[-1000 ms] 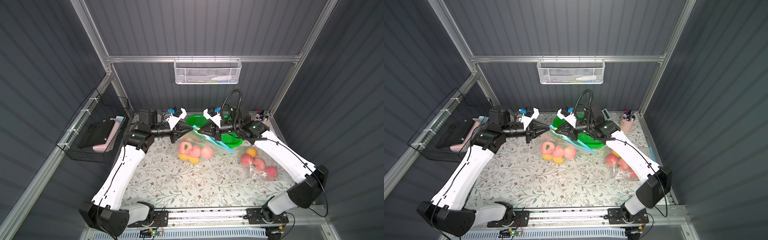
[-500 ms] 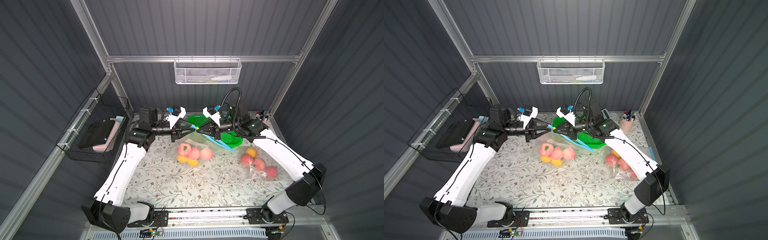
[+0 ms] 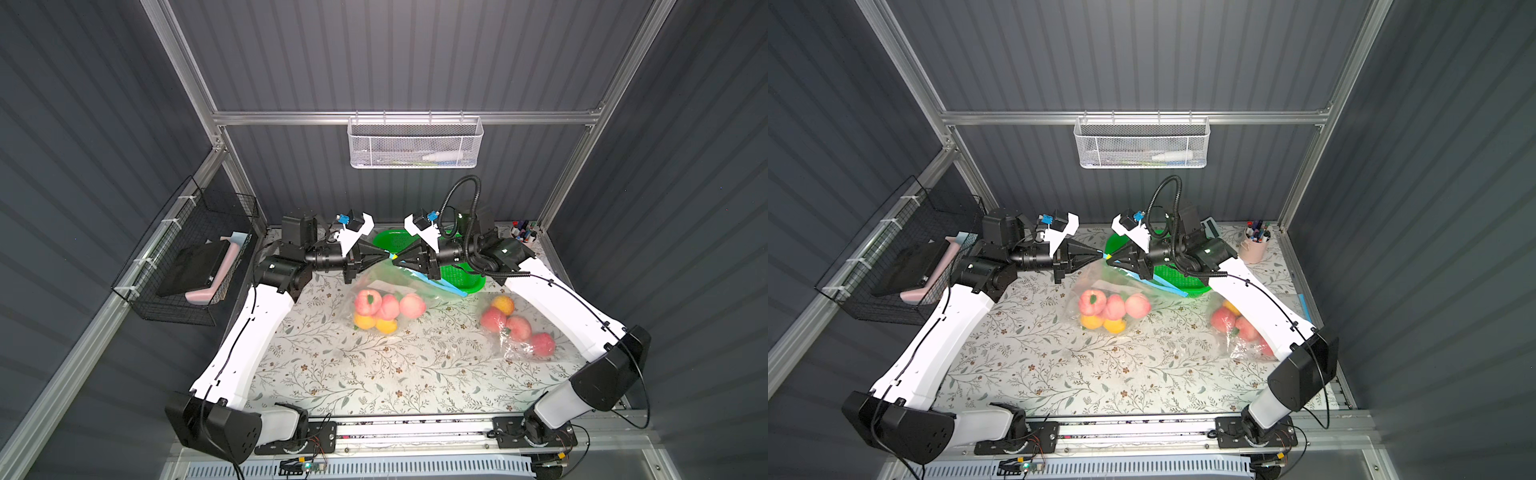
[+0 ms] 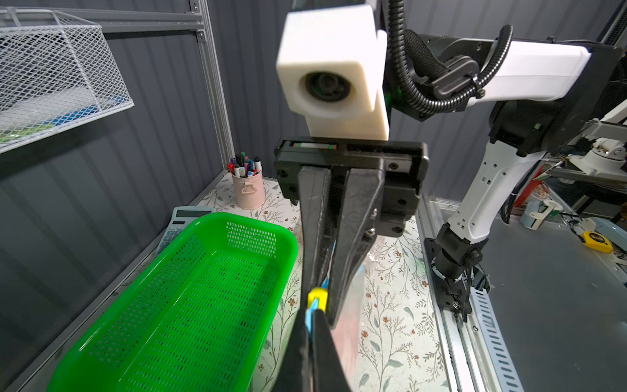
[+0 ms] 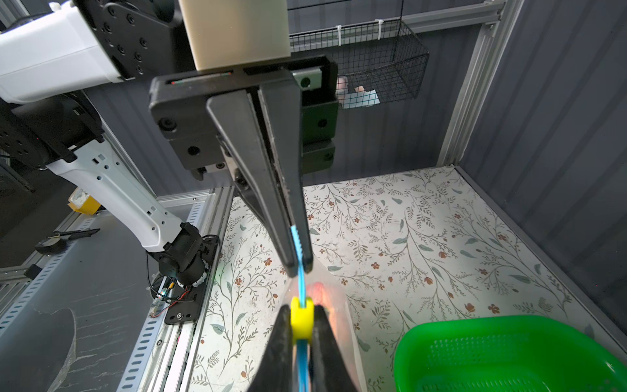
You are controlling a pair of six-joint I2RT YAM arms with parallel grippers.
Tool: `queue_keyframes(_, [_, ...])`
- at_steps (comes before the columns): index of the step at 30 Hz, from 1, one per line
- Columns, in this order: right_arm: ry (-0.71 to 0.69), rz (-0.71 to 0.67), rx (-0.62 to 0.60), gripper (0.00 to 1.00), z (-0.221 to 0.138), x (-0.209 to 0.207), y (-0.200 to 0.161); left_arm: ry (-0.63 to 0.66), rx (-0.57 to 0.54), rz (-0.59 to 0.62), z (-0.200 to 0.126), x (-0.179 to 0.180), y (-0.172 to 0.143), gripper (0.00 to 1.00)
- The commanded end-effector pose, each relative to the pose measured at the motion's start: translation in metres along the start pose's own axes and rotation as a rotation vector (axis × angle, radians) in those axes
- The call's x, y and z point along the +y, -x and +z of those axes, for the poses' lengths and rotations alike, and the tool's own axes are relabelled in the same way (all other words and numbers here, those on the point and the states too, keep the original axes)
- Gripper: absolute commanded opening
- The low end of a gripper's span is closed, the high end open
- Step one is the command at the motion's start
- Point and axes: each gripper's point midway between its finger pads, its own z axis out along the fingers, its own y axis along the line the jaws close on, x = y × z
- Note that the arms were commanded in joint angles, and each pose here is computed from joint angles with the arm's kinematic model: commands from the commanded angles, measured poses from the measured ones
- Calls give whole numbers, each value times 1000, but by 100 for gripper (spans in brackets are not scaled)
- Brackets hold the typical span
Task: Place the peach in a zip-top bag and seal the zipper
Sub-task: Zip the zipper on the zipper food storage bag.
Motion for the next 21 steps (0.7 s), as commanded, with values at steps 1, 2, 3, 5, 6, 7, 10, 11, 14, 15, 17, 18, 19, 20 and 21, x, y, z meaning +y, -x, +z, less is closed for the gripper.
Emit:
queue_keyframes(1, [-29,-24,44,10,-7,2,-4,142,-15,60,-19,2,20,0])
queue_keyframes(2, [-38,-21,64,10,-8,1,-9,174,-17,62,-21,4,22,0])
queue_keyframes(3, [-46,-22,75,10,-10,1,-11,204,-26,67,-26,5,27,0])
queue_keyframes(5, [-54,-20,98,10,-12,1,-17,243,-17,54,-28,8,20,0])
queue_keyframes(6, [-61,-18,109,10,-13,1,-19,265,-17,56,-31,9,20,0])
queue_keyframes(7, [-62,-19,118,10,-13,1,-21,288,-20,59,-33,10,21,0])
queue_keyframes(10, [-71,-17,139,10,-16,1,-26,344,-20,67,-40,13,23,0])
queue_keyframes(11, [-70,-19,145,10,-16,1,-27,361,-19,67,-42,14,24,0])
queue_keyframes(14, [-82,-20,159,11,-18,0,-31,412,-14,73,-49,16,25,0])
queue_keyframes(15, [-89,-22,163,11,-19,-1,-31,427,-12,75,-51,17,25,0])
queue_keyframes(17, [-101,-22,174,11,-21,-2,-34,461,-8,79,-56,18,26,0])
queue_keyframes(18, [-105,-23,179,11,-22,-3,-35,478,-5,81,-59,19,26,0])
queue_keyframes(19, [-109,-26,182,11,-23,-3,-35,493,-4,83,-61,19,27,0])
queue_keyframes(20, [-116,-26,185,11,-24,-3,-36,513,0,87,-64,20,27,0])
queue_keyframes(21, [-122,-29,187,11,-25,-3,-37,530,3,86,-66,21,27,0])
